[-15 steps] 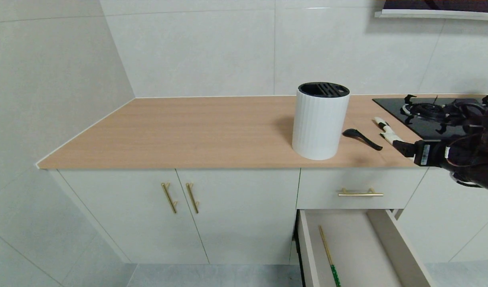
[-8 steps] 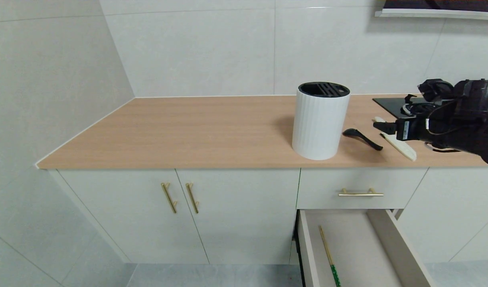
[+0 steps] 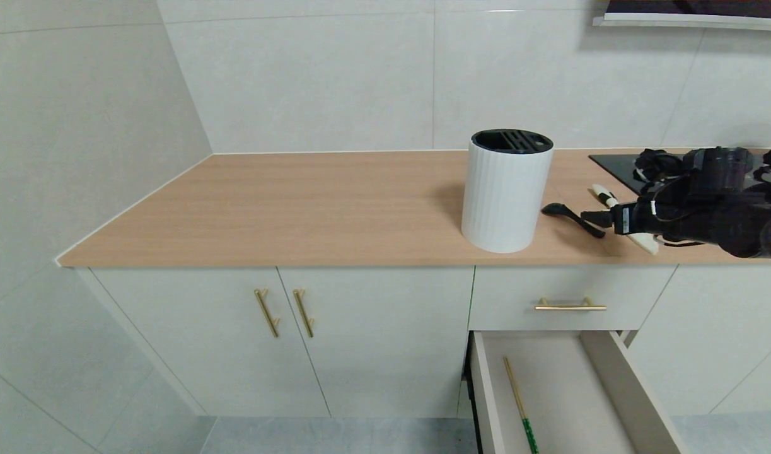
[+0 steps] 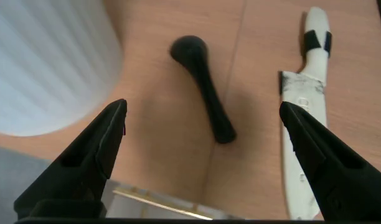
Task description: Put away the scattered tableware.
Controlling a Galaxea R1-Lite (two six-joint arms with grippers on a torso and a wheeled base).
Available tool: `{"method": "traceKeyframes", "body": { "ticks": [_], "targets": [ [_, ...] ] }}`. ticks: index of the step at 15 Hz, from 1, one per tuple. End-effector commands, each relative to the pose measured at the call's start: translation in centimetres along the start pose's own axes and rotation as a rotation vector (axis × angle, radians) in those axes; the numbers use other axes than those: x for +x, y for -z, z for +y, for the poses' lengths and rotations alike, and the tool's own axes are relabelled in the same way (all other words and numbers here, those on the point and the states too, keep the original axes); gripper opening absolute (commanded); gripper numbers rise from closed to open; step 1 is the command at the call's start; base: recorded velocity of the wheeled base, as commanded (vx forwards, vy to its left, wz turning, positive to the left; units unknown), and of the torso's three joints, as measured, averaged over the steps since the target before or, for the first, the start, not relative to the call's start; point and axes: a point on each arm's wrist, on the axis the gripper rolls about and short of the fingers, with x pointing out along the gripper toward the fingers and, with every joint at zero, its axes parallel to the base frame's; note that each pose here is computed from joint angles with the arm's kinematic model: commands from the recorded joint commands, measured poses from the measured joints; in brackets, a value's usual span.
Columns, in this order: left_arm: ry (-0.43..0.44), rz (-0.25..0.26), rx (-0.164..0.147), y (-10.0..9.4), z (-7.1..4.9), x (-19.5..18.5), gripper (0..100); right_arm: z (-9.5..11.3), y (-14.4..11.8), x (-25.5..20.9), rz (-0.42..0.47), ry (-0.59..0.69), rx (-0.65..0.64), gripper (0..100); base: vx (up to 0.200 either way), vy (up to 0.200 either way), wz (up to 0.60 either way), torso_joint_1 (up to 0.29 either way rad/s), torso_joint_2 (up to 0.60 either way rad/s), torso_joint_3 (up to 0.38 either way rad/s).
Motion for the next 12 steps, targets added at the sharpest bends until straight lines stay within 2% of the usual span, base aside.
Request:
{"method": "traceKeyframes", "body": {
  "ticks": [1,12],
  "targets": [
    [-0.001,0.0,0.0,0.0,0.0,0.0,100,-0.4,1.8,2.4,0.025,-0.003,0.007,100,0.0,0.0,0.0,0.0,0.0,0.0],
    [-0.001,0.0,0.0,0.0,0.0,0.0,100,-1.2,4.2,6.7,0.028,0.002,0.016,100,0.0,0.0,0.0,0.0,0.0,0.0]
  ]
}}
